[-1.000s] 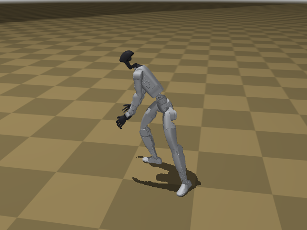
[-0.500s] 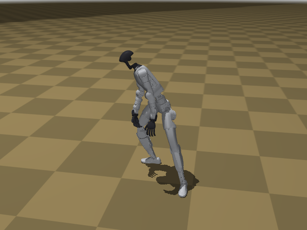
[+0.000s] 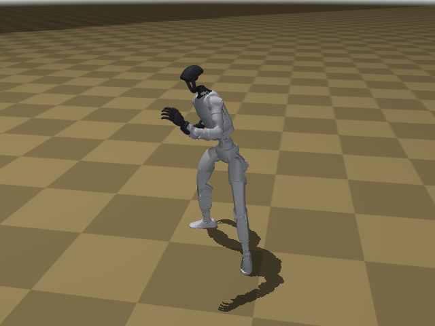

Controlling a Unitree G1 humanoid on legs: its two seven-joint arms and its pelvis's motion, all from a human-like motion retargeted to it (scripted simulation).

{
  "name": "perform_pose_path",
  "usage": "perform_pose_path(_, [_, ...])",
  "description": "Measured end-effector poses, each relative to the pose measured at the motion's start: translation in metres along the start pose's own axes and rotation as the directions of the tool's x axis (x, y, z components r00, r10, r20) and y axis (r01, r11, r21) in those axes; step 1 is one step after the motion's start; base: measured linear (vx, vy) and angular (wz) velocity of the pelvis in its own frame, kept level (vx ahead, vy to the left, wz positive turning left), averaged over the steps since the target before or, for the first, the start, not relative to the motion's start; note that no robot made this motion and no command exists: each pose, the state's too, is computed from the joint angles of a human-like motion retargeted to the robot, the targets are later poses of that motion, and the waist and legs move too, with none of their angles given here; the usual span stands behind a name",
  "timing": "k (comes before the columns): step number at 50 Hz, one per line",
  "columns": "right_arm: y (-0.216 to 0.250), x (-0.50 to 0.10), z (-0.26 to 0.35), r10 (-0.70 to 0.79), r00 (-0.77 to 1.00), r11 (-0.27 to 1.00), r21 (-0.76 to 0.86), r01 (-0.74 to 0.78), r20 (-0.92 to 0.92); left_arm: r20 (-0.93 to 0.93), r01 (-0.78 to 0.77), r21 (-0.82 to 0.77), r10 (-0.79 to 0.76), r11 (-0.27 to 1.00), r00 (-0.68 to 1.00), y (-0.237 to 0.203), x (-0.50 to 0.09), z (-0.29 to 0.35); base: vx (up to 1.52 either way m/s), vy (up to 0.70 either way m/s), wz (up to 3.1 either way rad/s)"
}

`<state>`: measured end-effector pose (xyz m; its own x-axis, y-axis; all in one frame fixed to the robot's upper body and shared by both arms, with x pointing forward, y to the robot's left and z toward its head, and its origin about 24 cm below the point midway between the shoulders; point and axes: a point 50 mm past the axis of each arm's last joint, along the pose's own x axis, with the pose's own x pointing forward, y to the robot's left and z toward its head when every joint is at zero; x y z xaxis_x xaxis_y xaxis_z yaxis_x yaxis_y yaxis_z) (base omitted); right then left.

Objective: Kungfu

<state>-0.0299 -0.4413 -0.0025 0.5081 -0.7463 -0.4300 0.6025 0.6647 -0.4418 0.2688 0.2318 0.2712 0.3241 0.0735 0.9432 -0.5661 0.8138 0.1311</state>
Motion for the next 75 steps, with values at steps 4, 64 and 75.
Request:
perform_pose_path(4, [0.068, 0.006, -0.017, 0.087, 0.996, 0.989, 0.117, -0.089, 0.020, 0.120, 0.001, -0.124, 0.014, 0.992, 0.993, 0.009, 0.022, 0.023, 0.45, 0.64, 0.71])
perform_pose_path(64, [0.005, -0.216, 0.354, -0.383, -0.642, 0.887, 0.069, -0.457, 0.665, -0.426, -0.729, -0.673, -0.743, -0.121, 0.517, -0.169, -0.265, -0.024, -0.08, -0.20, 0.06])
perform_pose_path(75, [0.018, -0.257, 0.339, -0.243, -0.811, 0.944, 0.321, -0.072, 0.533, -0.087, -0.352, -0.914, -0.746, -0.204, 0.660, -0.194, -0.178, -0.002, -0.05, -0.08, -0.22])
